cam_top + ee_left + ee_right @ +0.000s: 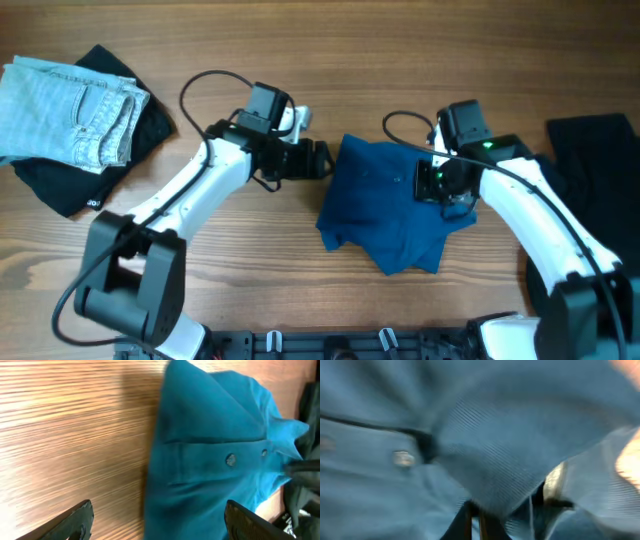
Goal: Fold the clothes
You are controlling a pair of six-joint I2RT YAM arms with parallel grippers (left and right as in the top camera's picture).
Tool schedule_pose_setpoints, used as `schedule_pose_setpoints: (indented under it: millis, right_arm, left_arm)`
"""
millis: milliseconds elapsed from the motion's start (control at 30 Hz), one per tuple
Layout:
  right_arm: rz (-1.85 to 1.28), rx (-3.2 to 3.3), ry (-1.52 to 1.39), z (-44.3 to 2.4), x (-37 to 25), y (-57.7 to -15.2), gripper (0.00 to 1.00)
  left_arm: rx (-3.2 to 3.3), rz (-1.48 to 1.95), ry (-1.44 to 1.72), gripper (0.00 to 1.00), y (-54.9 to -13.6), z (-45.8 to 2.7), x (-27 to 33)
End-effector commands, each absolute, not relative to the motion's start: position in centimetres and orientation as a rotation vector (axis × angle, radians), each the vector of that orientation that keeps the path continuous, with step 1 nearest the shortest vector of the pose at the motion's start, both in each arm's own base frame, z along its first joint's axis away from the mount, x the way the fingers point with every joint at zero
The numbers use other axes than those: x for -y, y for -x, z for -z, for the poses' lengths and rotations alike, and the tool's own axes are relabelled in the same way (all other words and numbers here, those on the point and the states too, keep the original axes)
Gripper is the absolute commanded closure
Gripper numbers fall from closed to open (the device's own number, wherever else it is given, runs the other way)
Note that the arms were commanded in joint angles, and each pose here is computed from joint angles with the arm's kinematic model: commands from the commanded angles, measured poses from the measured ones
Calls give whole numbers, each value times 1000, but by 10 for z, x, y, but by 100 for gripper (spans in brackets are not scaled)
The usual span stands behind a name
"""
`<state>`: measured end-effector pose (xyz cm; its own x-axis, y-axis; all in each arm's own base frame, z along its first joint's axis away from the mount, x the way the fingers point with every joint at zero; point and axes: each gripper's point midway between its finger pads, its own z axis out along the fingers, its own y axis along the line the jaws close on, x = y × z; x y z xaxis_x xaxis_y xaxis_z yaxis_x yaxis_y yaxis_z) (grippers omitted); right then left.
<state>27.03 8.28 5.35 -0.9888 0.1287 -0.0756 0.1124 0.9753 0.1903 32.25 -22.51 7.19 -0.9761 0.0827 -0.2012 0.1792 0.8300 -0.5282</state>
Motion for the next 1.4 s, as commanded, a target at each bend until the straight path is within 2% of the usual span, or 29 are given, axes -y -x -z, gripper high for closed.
schedule_pose_setpoints:
  millis: [0, 200, 333, 433, 467, 500, 567, 600, 767, 867, 900, 967, 1033, 1100, 1200, 1233, 1367]
  right_arm:
    - [-276, -3160, -401, -15, -82, -246, 96]
    - [-363, -3350, -500, 18, -94, -218, 96]
    - [-358, -3363, -501, 24, -94, -217, 96]
    - [-358, -3363, -502, 24, -94, -217, 96]
    - [-358, -3363, -502, 24, -94, -217, 96]
    - [-358, -3364, -498, 24, -94, -217, 96]
    - [-357, -3369, -499, 24, -94, -216, 96]
    - [-357, -3378, -504, 23, -94, -214, 96]
    - [-397, -3393, -472, -4, -97, -210, 96]
    - [-470, -3262, -311, -57, -103, -234, 95]
    - [-521, -3182, -220, -83, -108, -245, 93]
    - [-570, -3007, -146, -139, -113, -267, 80]
    - [-597, -2894, -142, -174, -115, -277, 77]
    - [-609, -2854, -160, -186, -116, -279, 77]
    - [-608, -2870, -178, -184, -116, -277, 77]
    - [-608, -2880, -203, -182, -115, -277, 77]
    - [-609, -2882, -217, -182, -115, -277, 78]
  left_arm:
    - [-2914, 982, -228, 15, -307, -47, 252]
    - [-2965, 1111, -146, 4, -301, -23, 278]
    - [-2926, 1317, -243, 4, -289, -18, 314]
    - [-2919, 1404, -334, 11, -272, -11, 337]
    - [-2924, 1403, -358, 18, -267, -9, 341]
    - [-2923, 1397, -380, 34, -263, -9, 345]
    - [-2921, 1387, -385, 91, -263, -8, 346]
    - [-2921, 1387, -378, 96, -265, -8, 345]
    - [-2890, 1379, -255, 96, -292, -21, 320]
    - [-2807, 1374, -90, 96, -334, -63, 279]
    - [-2744, 1382, -54, 96, -352, -84, 261]
    - [-2569, 1355, 67, 96, -398, -139, 207]
    - [-2423, 1292, 167, 96, -431, -180, 153]
    - [-2278, 1199, 293, 96, -461, -217, 80]
    - [-2111, 1078, 436, 96, -483, -247, -13]
    - [-2043, 1021, 500, 96, -485, -255, -56]
    - [-1941, 842, 678, 96, -470, -251, -159]
